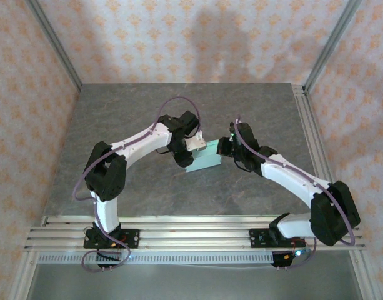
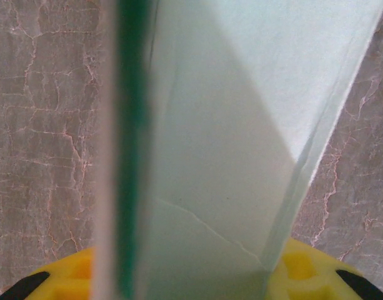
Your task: Fold the paper box
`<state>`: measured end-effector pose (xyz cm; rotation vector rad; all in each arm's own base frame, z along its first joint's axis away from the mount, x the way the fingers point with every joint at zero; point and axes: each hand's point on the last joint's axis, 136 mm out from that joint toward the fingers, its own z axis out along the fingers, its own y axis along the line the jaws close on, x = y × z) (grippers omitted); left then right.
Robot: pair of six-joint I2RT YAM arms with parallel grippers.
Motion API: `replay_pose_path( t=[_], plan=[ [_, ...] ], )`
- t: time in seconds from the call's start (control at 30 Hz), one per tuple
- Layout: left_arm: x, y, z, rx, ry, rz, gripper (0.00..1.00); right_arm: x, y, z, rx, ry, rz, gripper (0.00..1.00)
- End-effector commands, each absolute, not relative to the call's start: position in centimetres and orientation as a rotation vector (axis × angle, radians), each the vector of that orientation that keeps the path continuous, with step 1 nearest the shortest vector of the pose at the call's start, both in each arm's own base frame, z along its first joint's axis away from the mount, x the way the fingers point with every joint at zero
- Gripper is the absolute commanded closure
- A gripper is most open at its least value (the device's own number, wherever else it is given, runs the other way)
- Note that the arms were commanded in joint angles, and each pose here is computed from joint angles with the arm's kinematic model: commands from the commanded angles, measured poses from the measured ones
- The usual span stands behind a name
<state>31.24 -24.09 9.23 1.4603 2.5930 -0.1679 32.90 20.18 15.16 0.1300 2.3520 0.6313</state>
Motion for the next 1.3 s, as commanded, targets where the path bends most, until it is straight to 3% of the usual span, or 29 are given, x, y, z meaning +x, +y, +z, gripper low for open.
replay_pose_path(
  t=[0.0,0.23,0.47,0.97,1.27],
  plan=[
    [31.6,-23.3,8.9,1.447,2.625,-0.096,0.65,32.9,20.1,15.7,0.085,2.32,0.608,1.0],
    [31.5,-23.2,8.7,1.456,2.628,-0.094,0.65,32.3,20.1,14.3,-0.181,2.335,0.498,1.0],
    [31.4,-23.2,7.8,1.458,2.654,-0.102,0.62,32.3,20.7,13.7,-0.181,2.334,0.539,1.0],
    [31.1,-24.2,10.8,1.354,2.588,-0.207,0.39,32.8,19.9,12.7,-0.21,2.312,0.459,1.0],
    [31.4,-24.8,13.3,1.202,2.527,-0.268,0.16,32.8,20.1,13.1,-0.233,2.297,0.465,1.0]
  ],
)
